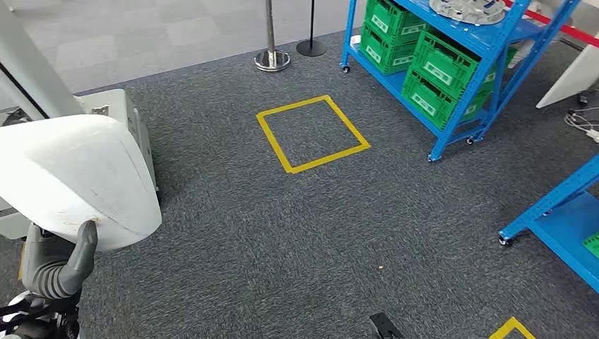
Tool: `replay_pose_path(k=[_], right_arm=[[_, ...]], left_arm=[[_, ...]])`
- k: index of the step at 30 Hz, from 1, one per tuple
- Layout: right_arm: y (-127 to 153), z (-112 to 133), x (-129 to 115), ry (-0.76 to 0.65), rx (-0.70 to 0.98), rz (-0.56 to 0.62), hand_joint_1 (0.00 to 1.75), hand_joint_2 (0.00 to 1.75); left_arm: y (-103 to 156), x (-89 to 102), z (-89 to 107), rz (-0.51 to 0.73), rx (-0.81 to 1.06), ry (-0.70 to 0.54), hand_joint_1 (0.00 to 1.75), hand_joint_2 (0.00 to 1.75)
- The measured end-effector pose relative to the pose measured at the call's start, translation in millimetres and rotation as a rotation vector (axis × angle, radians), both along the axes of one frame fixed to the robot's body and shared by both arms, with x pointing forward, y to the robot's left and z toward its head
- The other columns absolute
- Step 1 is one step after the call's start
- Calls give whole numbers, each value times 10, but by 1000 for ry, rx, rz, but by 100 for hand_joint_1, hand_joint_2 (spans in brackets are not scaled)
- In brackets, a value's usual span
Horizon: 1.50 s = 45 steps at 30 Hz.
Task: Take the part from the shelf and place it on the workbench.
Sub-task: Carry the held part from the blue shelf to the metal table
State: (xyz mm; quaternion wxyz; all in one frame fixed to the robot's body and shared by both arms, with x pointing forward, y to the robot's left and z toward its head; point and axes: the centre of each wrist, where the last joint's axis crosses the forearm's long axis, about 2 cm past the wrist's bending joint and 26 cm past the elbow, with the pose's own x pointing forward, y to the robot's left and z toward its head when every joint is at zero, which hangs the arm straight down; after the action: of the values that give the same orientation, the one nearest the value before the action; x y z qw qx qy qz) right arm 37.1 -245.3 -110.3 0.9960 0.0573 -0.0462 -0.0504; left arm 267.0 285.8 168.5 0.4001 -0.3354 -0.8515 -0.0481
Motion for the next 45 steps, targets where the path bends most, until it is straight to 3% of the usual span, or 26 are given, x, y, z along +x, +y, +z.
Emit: replay_pose_path(k=[45], right_arm=[[-11, 0, 10, 15, -6, -42, 0, 0]], left_arm=[[2, 50, -3, -5, 19, 8, 175, 175]])
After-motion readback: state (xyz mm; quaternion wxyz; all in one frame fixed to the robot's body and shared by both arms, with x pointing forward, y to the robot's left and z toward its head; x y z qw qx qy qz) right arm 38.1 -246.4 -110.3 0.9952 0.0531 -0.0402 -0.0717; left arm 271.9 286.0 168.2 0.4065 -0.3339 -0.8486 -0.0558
